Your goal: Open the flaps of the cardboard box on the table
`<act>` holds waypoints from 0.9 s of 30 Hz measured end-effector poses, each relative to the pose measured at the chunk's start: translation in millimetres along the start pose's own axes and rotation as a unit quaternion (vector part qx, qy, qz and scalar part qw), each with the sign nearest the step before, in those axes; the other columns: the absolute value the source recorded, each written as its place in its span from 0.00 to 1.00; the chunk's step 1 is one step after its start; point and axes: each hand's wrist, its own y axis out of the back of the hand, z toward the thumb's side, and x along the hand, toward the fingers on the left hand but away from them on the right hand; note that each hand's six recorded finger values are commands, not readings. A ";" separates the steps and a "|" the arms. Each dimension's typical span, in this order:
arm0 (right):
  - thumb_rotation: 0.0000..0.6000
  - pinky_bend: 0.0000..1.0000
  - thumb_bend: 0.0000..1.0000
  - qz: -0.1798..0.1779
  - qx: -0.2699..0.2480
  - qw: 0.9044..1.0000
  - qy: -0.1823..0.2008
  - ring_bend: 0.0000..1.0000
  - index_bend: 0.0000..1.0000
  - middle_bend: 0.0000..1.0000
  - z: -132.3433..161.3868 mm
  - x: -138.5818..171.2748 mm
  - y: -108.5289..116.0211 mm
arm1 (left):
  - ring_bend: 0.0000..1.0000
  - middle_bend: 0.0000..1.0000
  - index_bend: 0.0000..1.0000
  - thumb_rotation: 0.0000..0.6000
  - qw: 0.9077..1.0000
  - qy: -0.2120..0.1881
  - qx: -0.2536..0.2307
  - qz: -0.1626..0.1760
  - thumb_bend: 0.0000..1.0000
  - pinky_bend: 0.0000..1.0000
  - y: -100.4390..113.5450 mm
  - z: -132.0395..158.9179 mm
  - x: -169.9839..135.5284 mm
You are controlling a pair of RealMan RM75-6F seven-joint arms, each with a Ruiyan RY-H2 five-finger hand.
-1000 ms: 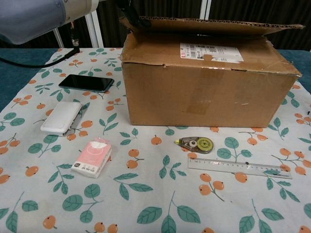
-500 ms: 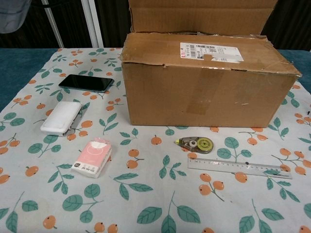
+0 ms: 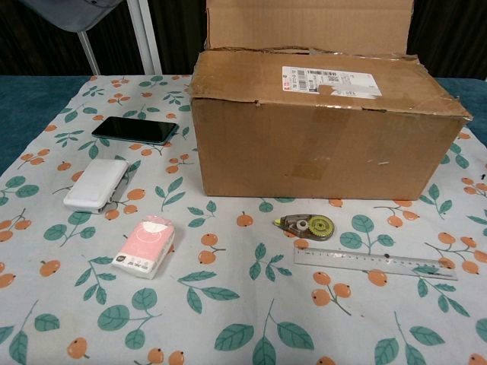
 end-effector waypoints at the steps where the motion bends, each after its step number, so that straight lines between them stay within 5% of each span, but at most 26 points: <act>1: 1.00 0.21 0.38 0.001 0.000 1.000 -0.001 0.00 0.00 0.00 -0.5 -0.1 -0.2 | 0.00 0.00 0.00 1.00 1.000 0.004 0.000 -0.004 0.31 0.01 -3.7 0.8 1.1; 8: 1.00 0.21 0.38 0.008 0.003 1.000 -0.006 0.00 0.00 0.00 -2.2 -1.0 -3.0 | 0.00 0.00 0.00 1.00 1.000 0.009 -0.018 -0.014 0.31 0.01 -18.5 -6.6 -4.4; 15: 1.00 0.21 0.38 0.004 0.004 1.000 -0.009 0.00 0.00 0.00 -2.1 -3.9 0.0 | 0.00 0.00 0.00 1.00 0.998 -0.002 -0.061 -0.009 0.19 0.01 -20.9 -26.4 -30.5; 21: 1.00 0.21 0.38 -0.002 0.011 1.000 -0.007 0.00 0.00 0.00 1.8 -9.2 5.8 | 0.00 0.00 0.00 1.00 0.993 -0.014 -0.112 -0.022 0.14 0.01 -19.7 -58.1 -82.8; 27: 1.00 0.21 0.36 -0.005 0.017 1.000 -0.004 0.00 0.00 0.00 8.6 -13.7 12.7 | 0.00 0.00 0.00 1.00 0.987 0.012 -0.148 -0.060 0.13 0.01 -24.2 -122.8 -162.7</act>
